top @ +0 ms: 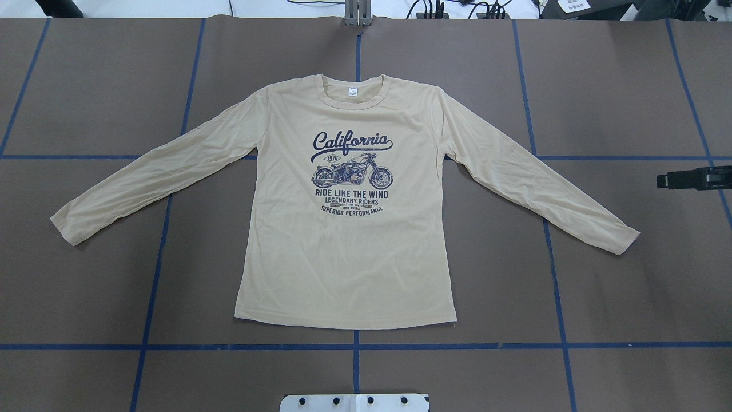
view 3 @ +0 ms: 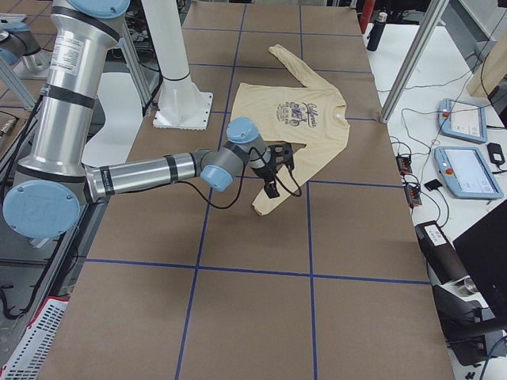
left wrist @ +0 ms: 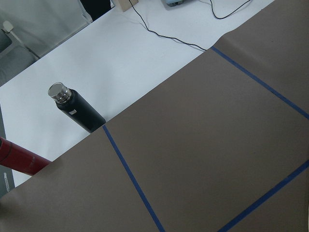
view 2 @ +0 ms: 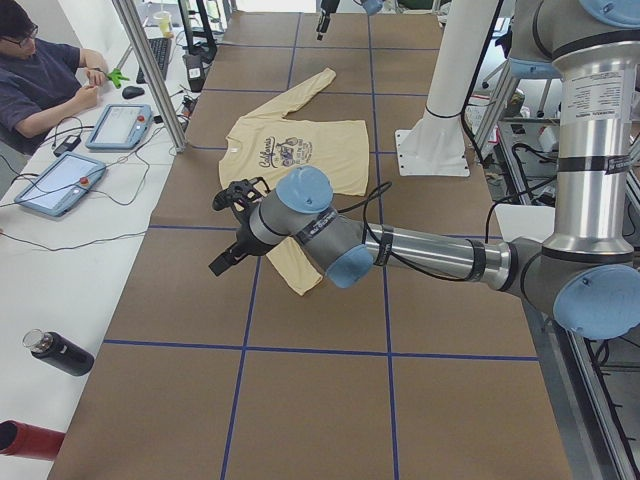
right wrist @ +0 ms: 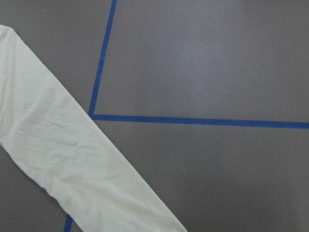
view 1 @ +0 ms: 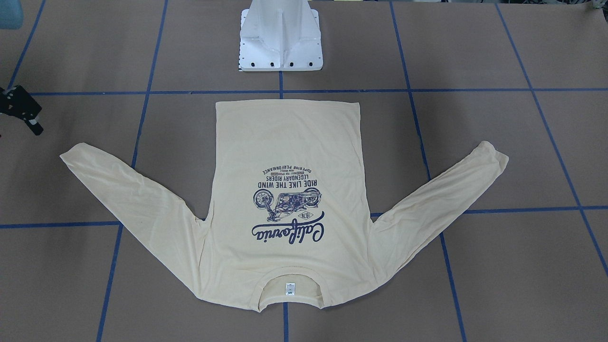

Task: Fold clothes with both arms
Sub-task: 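Reach the right gripper to the cuff of the sleeve nearest it and grasp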

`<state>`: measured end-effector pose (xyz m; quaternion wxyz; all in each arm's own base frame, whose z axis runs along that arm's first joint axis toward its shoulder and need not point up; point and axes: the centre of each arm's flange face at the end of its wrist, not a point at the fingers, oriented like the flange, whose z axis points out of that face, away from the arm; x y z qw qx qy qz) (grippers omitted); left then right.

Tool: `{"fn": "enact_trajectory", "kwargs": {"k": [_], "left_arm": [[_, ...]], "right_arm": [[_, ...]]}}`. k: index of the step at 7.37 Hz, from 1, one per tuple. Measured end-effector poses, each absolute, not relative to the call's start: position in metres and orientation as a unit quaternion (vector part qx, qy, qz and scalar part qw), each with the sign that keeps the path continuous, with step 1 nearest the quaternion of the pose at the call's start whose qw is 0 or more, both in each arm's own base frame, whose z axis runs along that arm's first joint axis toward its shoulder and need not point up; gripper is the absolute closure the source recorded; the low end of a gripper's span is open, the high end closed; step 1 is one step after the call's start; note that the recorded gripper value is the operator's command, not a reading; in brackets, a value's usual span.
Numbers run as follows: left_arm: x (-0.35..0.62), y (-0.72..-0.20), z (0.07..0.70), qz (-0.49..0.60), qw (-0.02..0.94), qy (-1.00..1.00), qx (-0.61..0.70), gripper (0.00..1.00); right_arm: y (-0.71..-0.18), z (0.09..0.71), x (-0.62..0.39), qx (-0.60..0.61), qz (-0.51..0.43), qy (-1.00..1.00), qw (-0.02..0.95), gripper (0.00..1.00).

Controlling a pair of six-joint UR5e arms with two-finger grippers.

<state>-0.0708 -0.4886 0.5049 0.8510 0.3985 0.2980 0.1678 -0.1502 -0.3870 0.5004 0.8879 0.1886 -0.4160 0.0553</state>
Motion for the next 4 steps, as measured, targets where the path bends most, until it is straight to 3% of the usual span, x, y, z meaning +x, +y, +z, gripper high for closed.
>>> {"fn": "enact_trajectory", "kwargs": {"k": [4], "left_arm": [[-0.071, -0.488, 0.503, 0.171, 0.849, 0.297, 0.402, 0.00]], "right_arm": [[-0.357, 0.575, -0.212, 0.226, 0.057, -0.400, 0.886, 0.32]]}}
